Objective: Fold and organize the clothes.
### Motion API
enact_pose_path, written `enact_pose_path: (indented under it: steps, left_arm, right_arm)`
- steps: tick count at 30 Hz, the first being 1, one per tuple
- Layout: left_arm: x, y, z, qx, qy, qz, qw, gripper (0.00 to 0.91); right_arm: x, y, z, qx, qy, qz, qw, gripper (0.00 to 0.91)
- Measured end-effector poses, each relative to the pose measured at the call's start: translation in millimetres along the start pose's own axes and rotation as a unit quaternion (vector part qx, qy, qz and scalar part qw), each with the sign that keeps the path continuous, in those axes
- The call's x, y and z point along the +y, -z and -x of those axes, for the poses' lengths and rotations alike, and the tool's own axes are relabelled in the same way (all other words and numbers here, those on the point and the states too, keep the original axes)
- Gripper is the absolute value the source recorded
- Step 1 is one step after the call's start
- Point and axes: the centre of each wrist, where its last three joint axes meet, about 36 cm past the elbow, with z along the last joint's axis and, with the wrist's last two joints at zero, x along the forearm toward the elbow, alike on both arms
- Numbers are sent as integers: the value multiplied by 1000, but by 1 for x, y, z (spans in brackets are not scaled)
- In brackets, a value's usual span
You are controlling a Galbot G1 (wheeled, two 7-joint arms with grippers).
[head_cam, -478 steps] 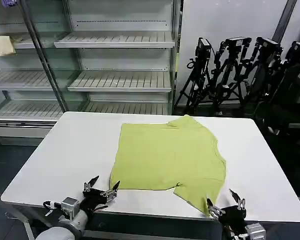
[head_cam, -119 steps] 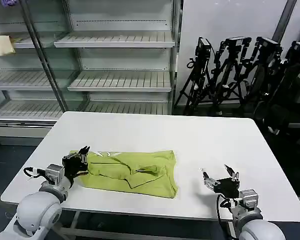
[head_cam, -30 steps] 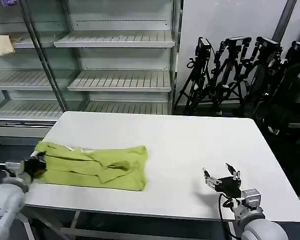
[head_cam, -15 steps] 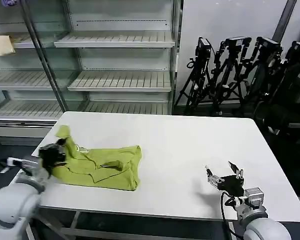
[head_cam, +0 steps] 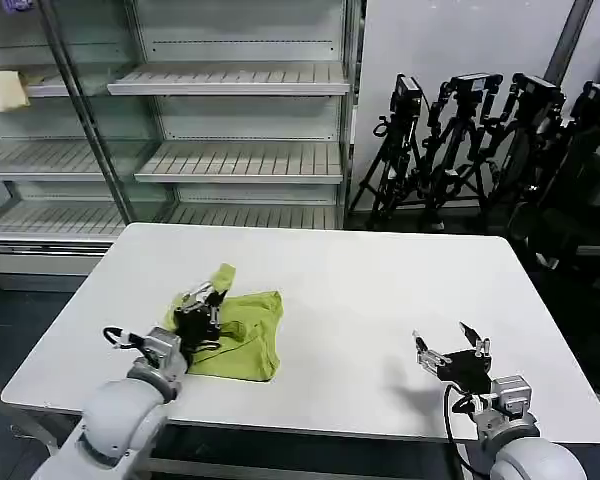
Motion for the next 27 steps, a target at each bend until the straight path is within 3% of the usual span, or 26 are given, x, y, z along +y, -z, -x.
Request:
enact_pose_path:
  steps: [12, 19, 27]
  left_arm:
    - [-23, 13, 4, -13, -34, -57, 998, 907]
    - [-14, 22, -3, -20, -31, -96, 995, 907]
    - [23, -5, -2, 24, 38, -118, 992, 907]
  right_arm:
    - [1, 0, 2, 0, 1, 1, 1000, 907]
    - [1, -2, 5, 1, 4, 2, 1000, 907]
    - [1, -4, 5, 0, 6, 3, 1000, 907]
